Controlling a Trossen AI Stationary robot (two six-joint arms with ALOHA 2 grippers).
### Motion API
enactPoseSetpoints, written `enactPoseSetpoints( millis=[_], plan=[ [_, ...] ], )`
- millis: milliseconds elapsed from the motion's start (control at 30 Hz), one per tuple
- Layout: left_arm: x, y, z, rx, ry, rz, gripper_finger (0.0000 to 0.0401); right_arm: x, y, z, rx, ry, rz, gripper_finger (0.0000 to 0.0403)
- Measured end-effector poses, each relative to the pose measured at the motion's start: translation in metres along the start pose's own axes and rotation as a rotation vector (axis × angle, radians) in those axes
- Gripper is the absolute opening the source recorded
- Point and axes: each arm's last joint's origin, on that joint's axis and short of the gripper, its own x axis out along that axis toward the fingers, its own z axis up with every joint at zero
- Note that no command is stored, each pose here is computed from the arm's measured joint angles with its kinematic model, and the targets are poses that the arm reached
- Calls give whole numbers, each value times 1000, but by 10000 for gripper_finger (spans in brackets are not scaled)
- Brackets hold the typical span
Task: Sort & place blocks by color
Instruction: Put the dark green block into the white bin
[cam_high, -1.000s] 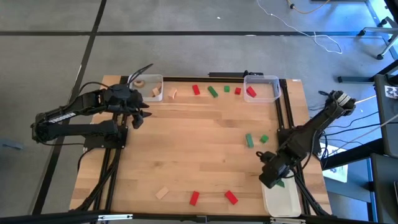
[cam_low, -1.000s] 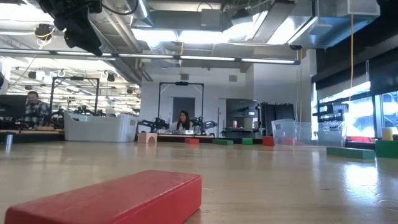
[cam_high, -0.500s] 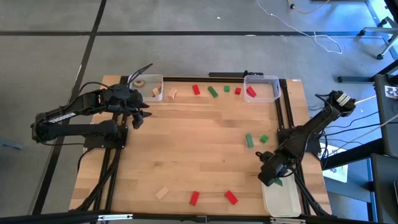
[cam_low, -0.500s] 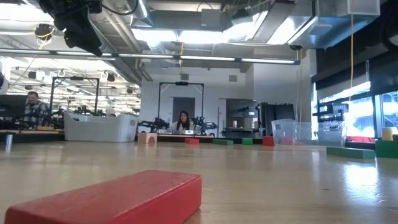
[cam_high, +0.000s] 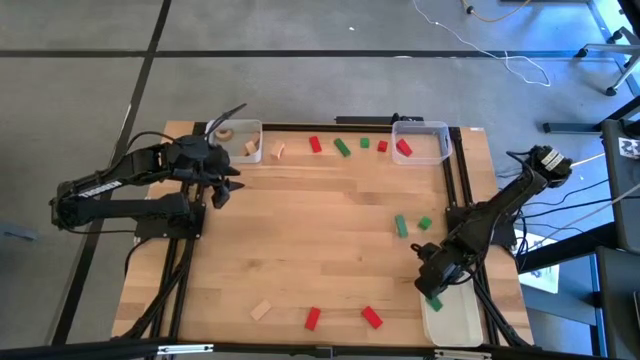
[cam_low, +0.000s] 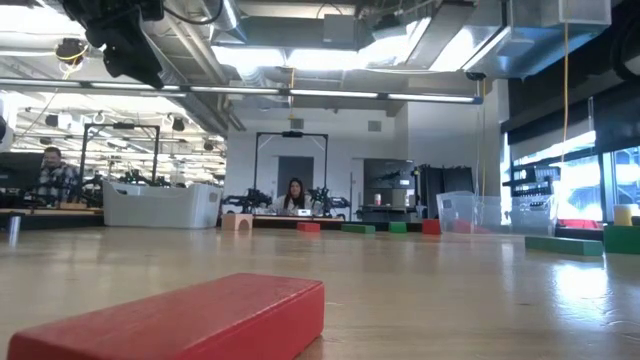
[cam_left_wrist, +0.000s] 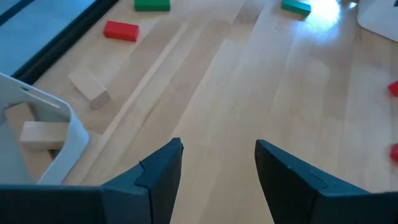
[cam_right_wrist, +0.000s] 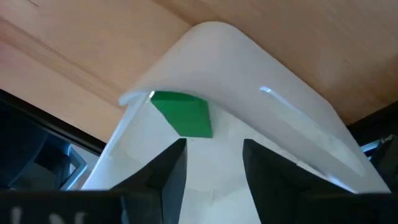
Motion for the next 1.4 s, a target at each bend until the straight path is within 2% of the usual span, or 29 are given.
enactPoseSetpoints(
  millis=[233, 400, 633, 767, 933, 1033, 1200, 1400],
  plan=[
    [0, -1, 0, 3, 8, -42, 195, -26, 20, -12, -5, -38, 53, 160],
    [0, -1, 0, 3, 8, -42, 195, -64, 37, -23, 27, -209, 104, 160],
    [0, -1, 0, 3, 8, -40, 195, -114, 43, -25, 184, -450, 138, 160],
    [0, -1, 0, 3, 8, -39, 195, -125, 43, -12, 253, -543, 146, 161],
    [0, -1, 0, 3, 8, -39, 195, -131, 33, 13, 407, -569, 54, 161],
    [0, -1, 0, 3, 8, -38, 195, -135, 30, 26, 416, -573, 12, 161],
    [0, -1, 0, 2, 8, -37, 195, -143, 26, 45, 459, -588, 6, 161],
    [0, -1, 0, -4, 8, -38, 195, -151, 20, 61, 454, -611, -19, 161]
  ],
)
